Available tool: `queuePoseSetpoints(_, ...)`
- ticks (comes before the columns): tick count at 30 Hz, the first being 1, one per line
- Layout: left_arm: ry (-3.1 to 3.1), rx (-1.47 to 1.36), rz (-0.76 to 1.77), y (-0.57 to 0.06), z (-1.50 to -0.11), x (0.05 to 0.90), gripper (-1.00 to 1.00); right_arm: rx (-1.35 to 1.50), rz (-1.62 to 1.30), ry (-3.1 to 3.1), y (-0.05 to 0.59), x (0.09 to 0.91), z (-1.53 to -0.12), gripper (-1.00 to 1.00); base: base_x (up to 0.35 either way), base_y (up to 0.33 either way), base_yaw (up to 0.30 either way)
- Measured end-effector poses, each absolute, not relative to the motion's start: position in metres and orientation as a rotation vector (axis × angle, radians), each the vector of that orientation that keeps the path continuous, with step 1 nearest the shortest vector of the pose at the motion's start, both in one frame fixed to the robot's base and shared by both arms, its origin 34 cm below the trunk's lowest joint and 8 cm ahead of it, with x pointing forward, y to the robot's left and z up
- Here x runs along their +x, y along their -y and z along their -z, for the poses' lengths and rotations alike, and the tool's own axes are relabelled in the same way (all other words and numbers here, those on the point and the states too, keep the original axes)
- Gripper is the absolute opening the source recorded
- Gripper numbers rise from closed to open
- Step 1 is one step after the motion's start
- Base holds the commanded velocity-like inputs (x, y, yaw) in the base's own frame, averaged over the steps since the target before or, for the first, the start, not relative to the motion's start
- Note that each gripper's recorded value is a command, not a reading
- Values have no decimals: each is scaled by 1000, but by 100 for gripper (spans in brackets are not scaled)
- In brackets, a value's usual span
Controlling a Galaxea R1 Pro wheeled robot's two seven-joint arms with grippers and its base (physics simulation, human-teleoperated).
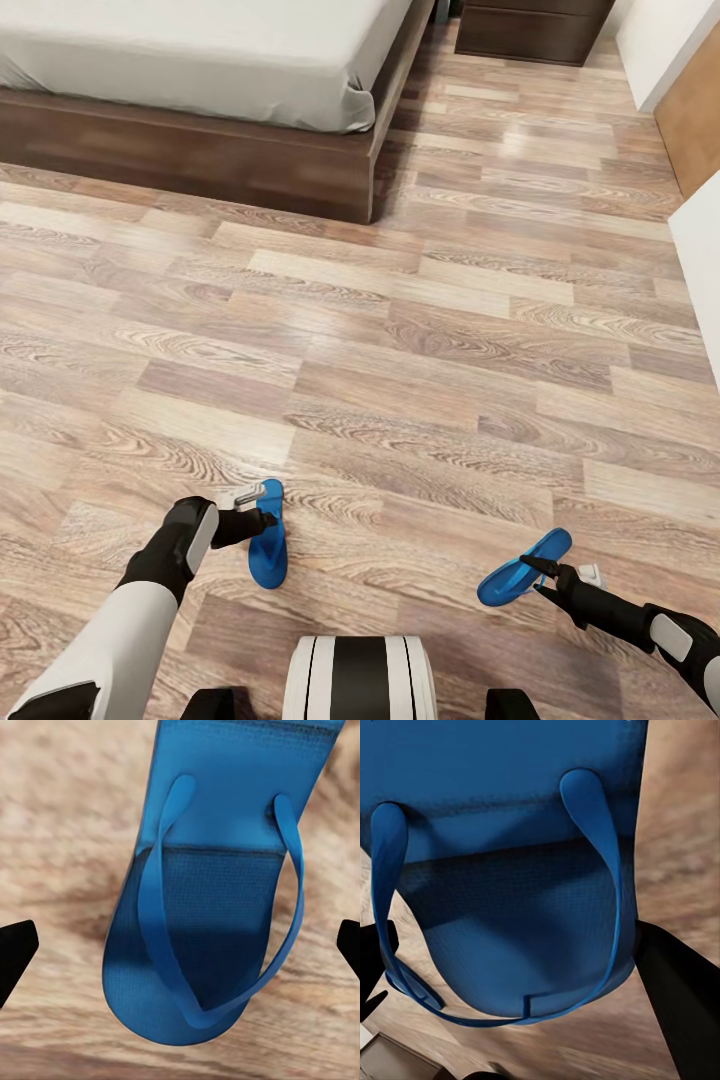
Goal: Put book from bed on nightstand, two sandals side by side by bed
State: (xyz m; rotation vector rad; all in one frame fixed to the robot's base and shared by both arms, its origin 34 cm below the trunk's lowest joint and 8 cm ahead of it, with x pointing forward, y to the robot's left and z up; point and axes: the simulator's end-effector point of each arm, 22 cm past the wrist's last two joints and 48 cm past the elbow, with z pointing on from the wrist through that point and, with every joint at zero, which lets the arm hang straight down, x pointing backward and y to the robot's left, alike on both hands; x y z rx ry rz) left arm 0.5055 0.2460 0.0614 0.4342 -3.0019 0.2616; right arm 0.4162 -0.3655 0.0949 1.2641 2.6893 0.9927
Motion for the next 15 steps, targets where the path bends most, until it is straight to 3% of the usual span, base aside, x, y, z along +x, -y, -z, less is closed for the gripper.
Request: queuePoseSetpoints(15, 3002, 433, -279, -239, -62, 506, 100, 1262, -991, -2691, 366, 416, -95, -100, 0, 0, 0)
